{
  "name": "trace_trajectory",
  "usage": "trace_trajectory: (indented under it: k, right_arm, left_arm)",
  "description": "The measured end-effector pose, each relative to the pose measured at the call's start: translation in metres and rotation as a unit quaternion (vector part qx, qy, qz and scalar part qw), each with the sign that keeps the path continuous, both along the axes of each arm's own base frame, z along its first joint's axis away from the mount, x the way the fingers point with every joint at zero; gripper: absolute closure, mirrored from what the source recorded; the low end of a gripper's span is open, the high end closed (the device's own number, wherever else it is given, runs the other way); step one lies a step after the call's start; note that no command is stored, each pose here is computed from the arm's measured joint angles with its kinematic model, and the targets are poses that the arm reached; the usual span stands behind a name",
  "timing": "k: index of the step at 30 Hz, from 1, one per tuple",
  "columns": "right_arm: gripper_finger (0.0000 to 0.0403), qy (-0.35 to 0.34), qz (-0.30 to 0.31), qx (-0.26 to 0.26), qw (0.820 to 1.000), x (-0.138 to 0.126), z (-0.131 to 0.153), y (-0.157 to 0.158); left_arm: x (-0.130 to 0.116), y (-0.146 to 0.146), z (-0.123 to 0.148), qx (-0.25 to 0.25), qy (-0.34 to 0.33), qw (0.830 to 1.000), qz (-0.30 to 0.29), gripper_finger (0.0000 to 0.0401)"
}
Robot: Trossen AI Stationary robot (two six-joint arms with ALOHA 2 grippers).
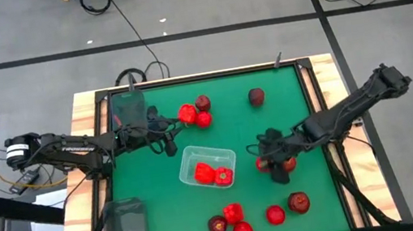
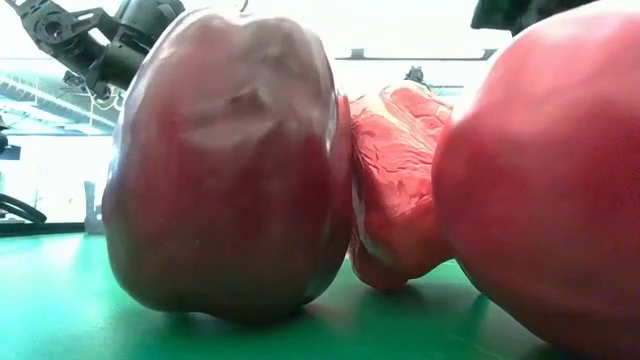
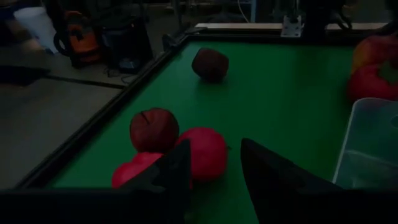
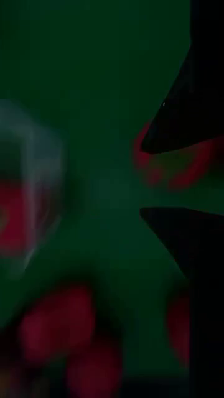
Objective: Sort produce into baskets
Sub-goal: Put the red bell pepper into the transparent bin
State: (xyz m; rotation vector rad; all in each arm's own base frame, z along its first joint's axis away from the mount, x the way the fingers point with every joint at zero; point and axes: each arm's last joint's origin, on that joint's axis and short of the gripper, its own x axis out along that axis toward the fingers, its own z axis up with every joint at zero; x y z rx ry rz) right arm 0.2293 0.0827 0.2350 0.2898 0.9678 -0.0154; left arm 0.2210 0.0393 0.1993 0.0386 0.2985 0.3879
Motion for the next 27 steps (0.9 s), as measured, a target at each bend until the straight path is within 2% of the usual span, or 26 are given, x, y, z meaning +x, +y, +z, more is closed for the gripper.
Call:
trace_trajectory:
  k: [3,7,11,14,17,22,25,27]
  right_arm:
    - [0.0239,-0.046,0.04,0.018,0.998,0.015,-0.003,0.014]
    - [0.0239,-0.081,0.058,0.034,0.995,0.031,-0.014,0.03]
    - [0.0239,-0.096,0.06,0.056,0.992,0.044,-0.029,0.048]
    - [0.0239,-0.109,0.067,0.07,0.989,0.05,-0.038,0.061]
    - [0.0239,-0.148,0.075,0.065,0.984,0.052,-0.04,0.074]
    - [0.0231,-0.24,0.093,0.004,0.966,0.049,-0.028,0.092]
    - [0.0223,-0.281,0.095,0.019,0.955,0.05,-0.023,0.102]
    - [0.0217,-0.294,0.085,0.029,0.952,0.051,-0.026,0.108]
  left_arm:
    - [0.001,-0.002,0.0,-0.009,-0.002,1.0,-0.022,0.0254]
    - [0.003,-0.013,0.001,-0.046,-0.016,0.994,-0.1,0.0254]
    - [0.006,-0.041,0.005,-0.057,-0.037,0.981,-0.181,0.0254]
    - [0.005,-0.066,0.01,-0.049,-0.059,0.972,-0.22,0.0254]
    - [0.002,-0.089,0.014,-0.039,-0.079,0.969,-0.231,0.0254]
    - [-0.005,-0.111,0.015,-0.028,-0.087,0.974,-0.206,0.0254]
    - [-0.009,-0.12,0.016,-0.046,-0.092,0.972,-0.213,0.0254]
    - [-0.01,-0.123,0.016,-0.075,-0.095,0.969,-0.216,0.0254]
